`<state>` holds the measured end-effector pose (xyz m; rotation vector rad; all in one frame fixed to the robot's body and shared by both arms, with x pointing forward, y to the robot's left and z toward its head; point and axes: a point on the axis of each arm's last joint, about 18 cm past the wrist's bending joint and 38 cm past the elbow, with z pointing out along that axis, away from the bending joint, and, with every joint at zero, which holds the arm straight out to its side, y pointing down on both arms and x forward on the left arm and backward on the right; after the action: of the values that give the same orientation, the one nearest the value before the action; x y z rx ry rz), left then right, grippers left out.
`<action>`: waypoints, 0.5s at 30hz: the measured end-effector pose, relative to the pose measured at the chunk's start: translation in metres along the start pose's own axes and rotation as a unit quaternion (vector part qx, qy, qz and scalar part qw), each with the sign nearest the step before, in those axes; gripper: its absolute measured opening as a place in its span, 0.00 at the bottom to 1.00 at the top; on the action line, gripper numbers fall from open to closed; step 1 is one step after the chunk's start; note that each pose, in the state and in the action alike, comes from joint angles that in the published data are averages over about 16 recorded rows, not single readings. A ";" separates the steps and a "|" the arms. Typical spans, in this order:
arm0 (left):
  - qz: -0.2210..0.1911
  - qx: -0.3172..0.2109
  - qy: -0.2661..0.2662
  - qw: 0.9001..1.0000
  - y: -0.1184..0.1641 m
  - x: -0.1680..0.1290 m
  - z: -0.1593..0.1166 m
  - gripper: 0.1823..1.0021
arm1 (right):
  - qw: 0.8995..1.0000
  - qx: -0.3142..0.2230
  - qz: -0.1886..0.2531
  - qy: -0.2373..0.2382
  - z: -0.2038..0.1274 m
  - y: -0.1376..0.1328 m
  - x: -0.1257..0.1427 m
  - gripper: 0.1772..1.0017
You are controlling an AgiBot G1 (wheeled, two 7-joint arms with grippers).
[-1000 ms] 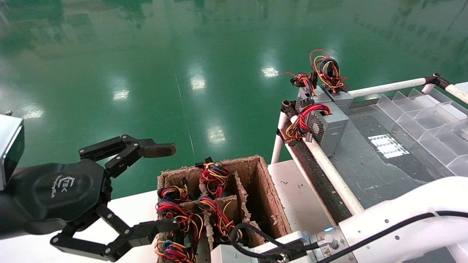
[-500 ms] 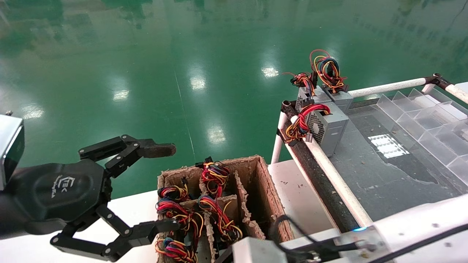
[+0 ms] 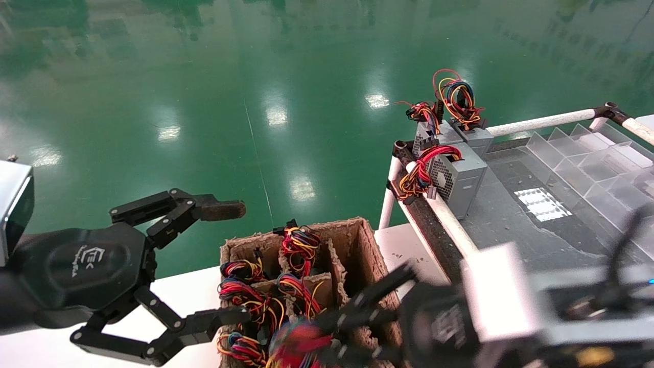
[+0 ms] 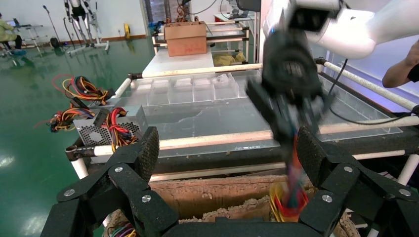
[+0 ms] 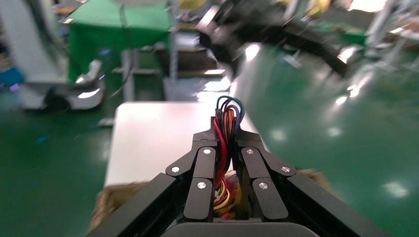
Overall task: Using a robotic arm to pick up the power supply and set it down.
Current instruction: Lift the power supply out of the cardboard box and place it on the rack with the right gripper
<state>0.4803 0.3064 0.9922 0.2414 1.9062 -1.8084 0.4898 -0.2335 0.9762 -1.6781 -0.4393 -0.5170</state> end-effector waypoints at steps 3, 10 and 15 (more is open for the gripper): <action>0.000 0.000 0.000 1.000 0.000 0.000 0.000 1.00 | 0.999 0.014 -0.008 0.032 -0.020 -0.012 0.005 0.07; 0.000 0.000 0.000 1.000 0.000 0.000 0.000 1.00 | 0.992 0.035 -0.027 0.115 -0.065 -0.035 0.019 0.07; 0.000 0.000 0.000 1.000 0.000 0.000 0.000 1.00 | 0.983 0.031 -0.043 0.177 -0.096 -0.045 0.033 0.07</action>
<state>0.4803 0.3064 0.9922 0.2414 1.9062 -1.8084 0.4831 -0.3206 1.0443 -1.4740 -0.2652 -0.8407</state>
